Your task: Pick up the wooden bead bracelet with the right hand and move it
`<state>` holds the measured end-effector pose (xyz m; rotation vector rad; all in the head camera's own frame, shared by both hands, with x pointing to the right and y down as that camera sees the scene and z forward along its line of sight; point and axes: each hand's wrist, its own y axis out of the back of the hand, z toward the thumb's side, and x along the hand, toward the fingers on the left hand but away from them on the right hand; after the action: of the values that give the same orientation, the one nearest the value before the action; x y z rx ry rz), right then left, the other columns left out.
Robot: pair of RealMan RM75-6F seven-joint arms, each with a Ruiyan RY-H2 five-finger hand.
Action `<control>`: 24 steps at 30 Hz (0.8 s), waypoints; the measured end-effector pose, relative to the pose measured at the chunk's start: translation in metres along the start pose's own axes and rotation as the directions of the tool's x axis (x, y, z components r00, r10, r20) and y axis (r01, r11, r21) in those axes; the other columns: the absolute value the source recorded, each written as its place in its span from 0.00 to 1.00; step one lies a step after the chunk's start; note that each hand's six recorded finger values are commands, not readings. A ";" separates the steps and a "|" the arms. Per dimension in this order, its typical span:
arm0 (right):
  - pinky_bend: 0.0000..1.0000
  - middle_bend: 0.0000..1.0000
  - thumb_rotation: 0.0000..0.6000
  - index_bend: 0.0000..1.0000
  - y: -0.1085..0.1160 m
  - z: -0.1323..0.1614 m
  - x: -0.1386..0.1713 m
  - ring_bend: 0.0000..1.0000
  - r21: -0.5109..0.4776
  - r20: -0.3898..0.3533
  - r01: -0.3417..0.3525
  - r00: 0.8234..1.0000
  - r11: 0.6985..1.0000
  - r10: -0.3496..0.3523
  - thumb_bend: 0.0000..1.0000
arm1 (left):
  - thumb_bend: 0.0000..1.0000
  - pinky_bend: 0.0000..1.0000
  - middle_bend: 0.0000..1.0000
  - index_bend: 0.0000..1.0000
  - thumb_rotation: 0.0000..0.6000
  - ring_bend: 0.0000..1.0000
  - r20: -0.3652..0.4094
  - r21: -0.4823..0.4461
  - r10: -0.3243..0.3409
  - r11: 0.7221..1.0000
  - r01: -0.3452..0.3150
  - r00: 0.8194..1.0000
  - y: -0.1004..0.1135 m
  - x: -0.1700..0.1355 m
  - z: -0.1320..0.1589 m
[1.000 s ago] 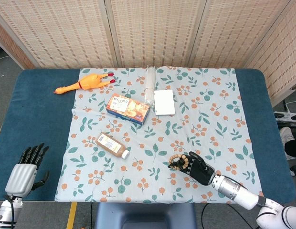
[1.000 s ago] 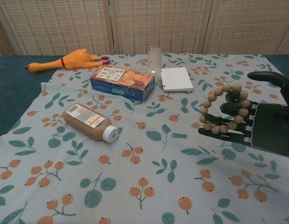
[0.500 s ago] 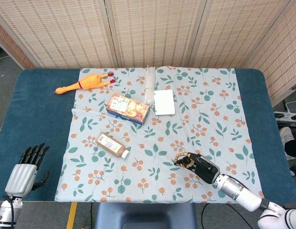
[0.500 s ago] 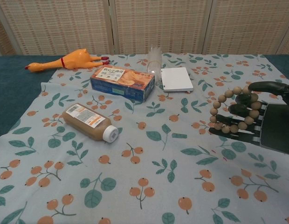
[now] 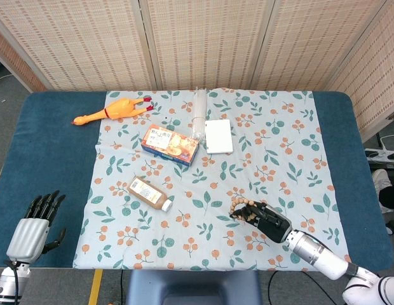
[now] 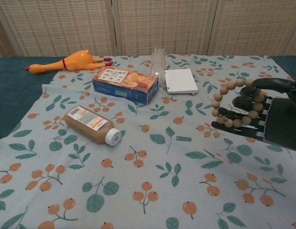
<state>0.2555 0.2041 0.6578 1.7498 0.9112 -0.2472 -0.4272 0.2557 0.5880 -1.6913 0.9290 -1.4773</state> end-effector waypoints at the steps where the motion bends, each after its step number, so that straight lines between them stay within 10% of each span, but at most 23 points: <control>1: 0.21 0.60 1.00 0.54 0.000 0.000 0.000 0.25 0.000 -0.001 -0.001 1.000 1.000 0.001 1.00 | 0.45 0.06 0.00 0.00 1.00 0.00 0.000 0.000 0.000 1.000 0.000 1.000 0.000 0.000 0.000; 9: 0.21 0.60 0.99 0.50 -0.002 0.001 0.000 0.23 0.011 0.001 -0.016 1.000 1.000 0.016 1.00 | 0.45 0.06 0.00 0.00 1.00 0.00 0.000 0.000 0.001 1.000 -0.001 1.000 0.000 0.000 0.000; 13: 0.20 0.59 0.83 0.47 -0.001 0.000 -0.001 0.22 0.045 0.005 -0.010 1.000 0.999 0.010 0.93 | 0.45 0.06 0.00 0.00 1.00 0.00 -0.001 0.000 -0.001 1.000 0.001 1.000 0.000 0.000 0.000; 19: 0.19 0.59 0.66 0.47 -0.001 -0.006 -0.002 0.22 0.121 0.017 0.002 1.000 0.993 -0.004 0.50 | 0.45 0.06 0.00 0.00 1.00 0.00 -0.001 -0.001 -0.002 1.000 0.002 1.000 0.000 0.000 -0.001; 24: 0.19 0.59 0.65 0.47 -0.004 -0.011 -0.004 0.22 0.181 0.038 0.006 0.999 0.984 -0.014 0.34 | 0.45 0.06 0.00 0.00 1.00 0.00 -0.005 -0.001 0.001 1.000 -0.001 1.000 0.000 0.001 -0.002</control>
<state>0.2473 0.2128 0.6615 1.9003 0.8917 -0.3798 -0.4287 0.2548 0.5884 -1.6884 0.9334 -1.4813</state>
